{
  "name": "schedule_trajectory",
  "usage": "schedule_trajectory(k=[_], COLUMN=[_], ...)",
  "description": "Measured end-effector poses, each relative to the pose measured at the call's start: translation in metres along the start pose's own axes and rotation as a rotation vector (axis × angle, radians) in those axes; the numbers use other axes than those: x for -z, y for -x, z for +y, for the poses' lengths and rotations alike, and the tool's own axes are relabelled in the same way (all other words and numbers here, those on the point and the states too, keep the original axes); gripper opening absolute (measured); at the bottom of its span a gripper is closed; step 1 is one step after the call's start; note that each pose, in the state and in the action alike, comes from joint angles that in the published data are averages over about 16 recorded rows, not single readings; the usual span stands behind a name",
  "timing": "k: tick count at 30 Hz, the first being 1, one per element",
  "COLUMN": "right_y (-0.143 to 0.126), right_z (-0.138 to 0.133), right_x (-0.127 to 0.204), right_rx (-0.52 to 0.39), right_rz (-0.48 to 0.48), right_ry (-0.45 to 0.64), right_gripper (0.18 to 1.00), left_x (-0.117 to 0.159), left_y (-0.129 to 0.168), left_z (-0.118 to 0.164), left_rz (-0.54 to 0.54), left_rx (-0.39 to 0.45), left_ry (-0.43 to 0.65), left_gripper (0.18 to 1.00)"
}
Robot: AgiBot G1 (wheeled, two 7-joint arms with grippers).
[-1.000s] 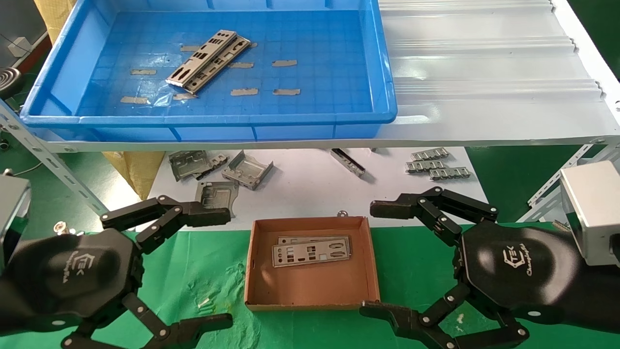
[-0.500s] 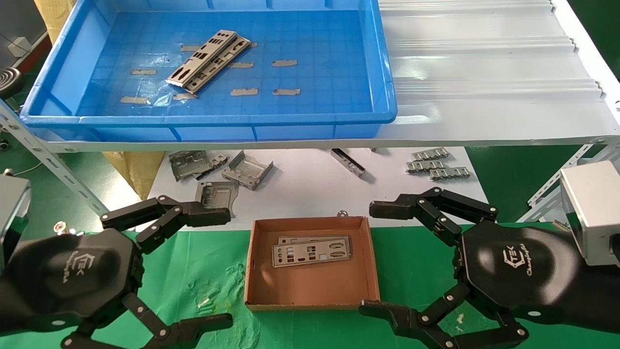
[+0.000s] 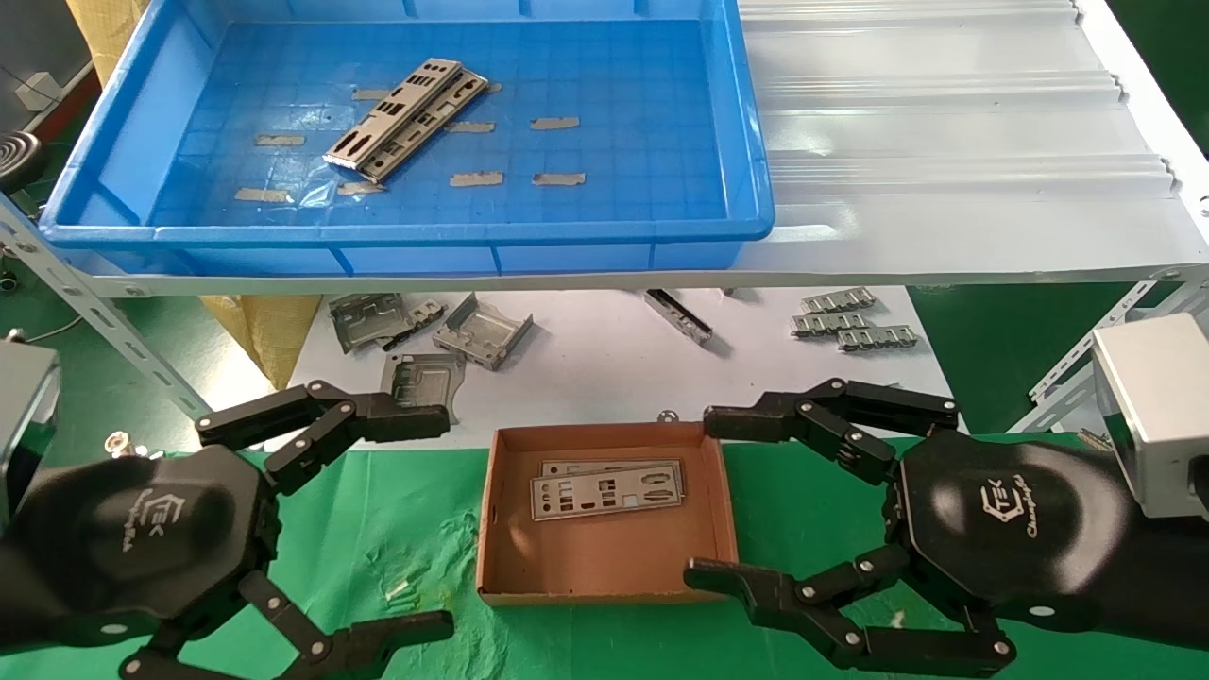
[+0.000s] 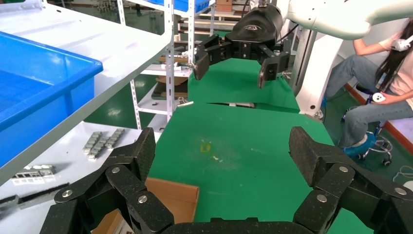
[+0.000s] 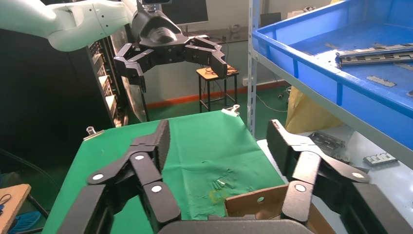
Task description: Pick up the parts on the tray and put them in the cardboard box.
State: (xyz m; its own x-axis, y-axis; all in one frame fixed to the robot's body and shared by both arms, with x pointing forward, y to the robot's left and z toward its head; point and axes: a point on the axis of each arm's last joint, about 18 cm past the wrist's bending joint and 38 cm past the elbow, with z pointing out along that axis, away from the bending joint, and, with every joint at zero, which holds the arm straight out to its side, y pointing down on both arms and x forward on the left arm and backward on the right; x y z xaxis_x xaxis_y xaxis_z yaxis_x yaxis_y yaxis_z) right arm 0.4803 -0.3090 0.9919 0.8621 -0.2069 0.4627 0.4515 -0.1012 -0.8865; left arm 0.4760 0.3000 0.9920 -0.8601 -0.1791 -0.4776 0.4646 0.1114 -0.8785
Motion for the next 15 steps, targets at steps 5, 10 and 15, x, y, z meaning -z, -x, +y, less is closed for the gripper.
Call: schedule_trajectory(k=[5, 10, 15], right_y=[0.0, 0.0, 0.0], right_z=[0.0, 0.0, 0.0], right_x=[0.0, 0.0, 0.0], right_rx=[0.0, 0.0, 0.0], right_rz=[0.0, 0.0, 0.0], right_ry=[0.0, 0.0, 0.0], right_gripper=[0.728, 0.612, 0.5], left_x=[0.0, 0.0, 0.0], left_y=[0.0, 0.0, 0.0], left_z=[0.0, 0.0, 0.0], left_rz=[0.0, 0.0, 0.0], left_rx=[0.0, 0.0, 0.0], left_ry=[0.0, 0.0, 0.0], left_gripper=[1.001, 1.001, 1.001])
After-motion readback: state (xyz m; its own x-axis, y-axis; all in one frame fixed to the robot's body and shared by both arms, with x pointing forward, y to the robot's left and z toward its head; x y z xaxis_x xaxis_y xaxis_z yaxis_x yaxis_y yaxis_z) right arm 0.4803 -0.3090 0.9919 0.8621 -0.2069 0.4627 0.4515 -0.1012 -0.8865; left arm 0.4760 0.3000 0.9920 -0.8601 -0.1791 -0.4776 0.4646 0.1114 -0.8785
